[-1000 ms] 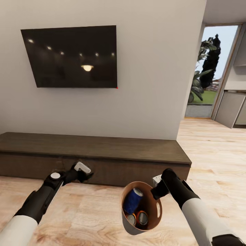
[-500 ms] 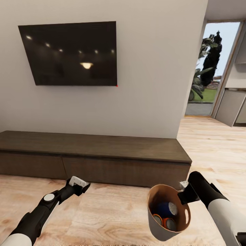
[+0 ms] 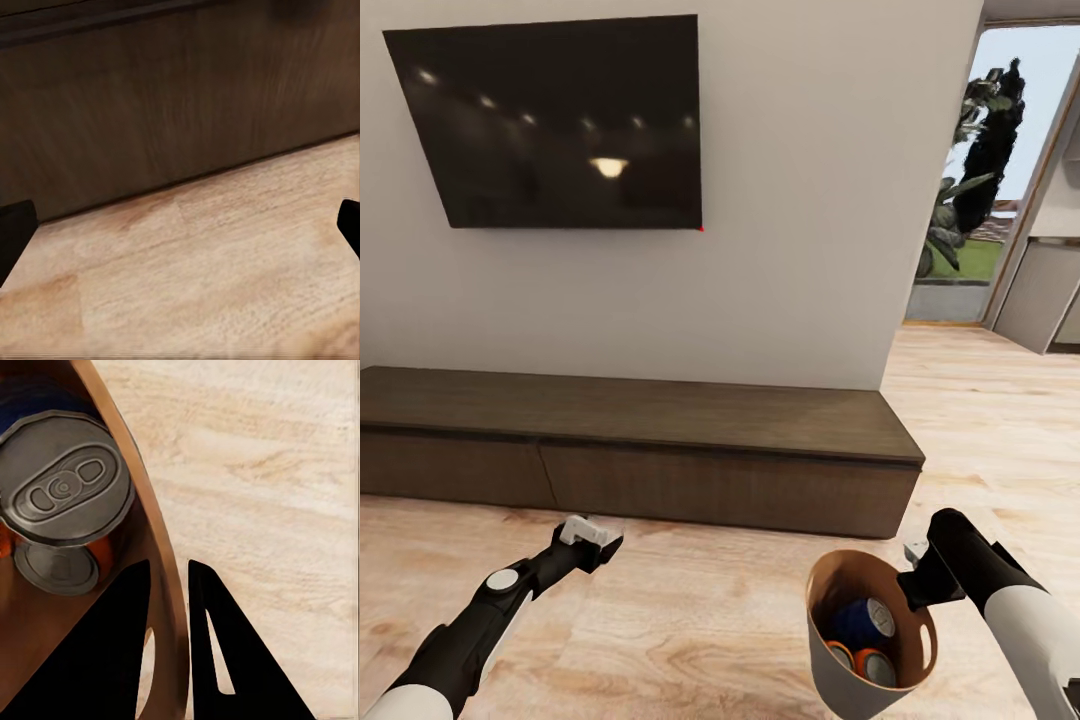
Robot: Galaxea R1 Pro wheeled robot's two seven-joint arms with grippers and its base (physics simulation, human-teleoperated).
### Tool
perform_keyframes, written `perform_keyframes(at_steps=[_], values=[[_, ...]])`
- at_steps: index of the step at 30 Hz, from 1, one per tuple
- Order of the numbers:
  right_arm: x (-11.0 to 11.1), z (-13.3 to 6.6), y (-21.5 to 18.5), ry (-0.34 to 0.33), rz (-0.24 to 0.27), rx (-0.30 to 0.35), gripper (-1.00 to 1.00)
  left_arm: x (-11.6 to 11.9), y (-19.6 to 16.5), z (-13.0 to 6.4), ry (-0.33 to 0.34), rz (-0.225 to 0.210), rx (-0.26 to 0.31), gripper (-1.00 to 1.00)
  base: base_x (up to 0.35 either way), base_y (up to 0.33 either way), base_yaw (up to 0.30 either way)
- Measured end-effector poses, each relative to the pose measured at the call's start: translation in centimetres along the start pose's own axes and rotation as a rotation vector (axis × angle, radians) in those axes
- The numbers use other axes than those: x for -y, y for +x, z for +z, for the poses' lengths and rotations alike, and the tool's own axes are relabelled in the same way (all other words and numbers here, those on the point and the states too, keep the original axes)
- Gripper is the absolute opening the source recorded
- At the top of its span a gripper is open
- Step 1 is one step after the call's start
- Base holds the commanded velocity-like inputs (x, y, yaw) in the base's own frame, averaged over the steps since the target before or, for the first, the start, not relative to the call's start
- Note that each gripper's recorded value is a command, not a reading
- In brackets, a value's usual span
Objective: Put the three can of soda from the living room inside the tash can in the kitchen.
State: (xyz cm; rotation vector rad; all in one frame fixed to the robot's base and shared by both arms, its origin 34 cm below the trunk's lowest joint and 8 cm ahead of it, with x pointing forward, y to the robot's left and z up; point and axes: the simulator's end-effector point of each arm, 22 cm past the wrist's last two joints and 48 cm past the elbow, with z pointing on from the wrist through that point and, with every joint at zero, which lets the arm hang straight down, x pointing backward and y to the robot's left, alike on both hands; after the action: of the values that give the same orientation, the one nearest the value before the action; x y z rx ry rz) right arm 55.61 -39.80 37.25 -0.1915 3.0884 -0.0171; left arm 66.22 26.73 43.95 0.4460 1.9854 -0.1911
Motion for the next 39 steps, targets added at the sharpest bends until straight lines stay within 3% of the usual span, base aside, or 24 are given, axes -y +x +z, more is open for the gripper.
perform_keyframes(at_steps=[6,23,39], values=[[0.1,0.0,0.1,-0.007,0.009,-0.001,-1.00,0.0,0.2,0.0,0.000,0.000,0.001,1.00,0.000,0.000,0.000],[0.1,2.8,1.1,-0.005,0.005,-0.060,-1.00,-0.8,3.7,1.1,-0.043,-0.011,-0.048,1.00,0.000,0.000,0.000],[-0.1,5.4,2.2,-0.013,0.005,-0.113,-1.00,-0.2,8.1,1.9,-0.030,-0.038,-0.124,1.00,0.000,0.000,0.000]])
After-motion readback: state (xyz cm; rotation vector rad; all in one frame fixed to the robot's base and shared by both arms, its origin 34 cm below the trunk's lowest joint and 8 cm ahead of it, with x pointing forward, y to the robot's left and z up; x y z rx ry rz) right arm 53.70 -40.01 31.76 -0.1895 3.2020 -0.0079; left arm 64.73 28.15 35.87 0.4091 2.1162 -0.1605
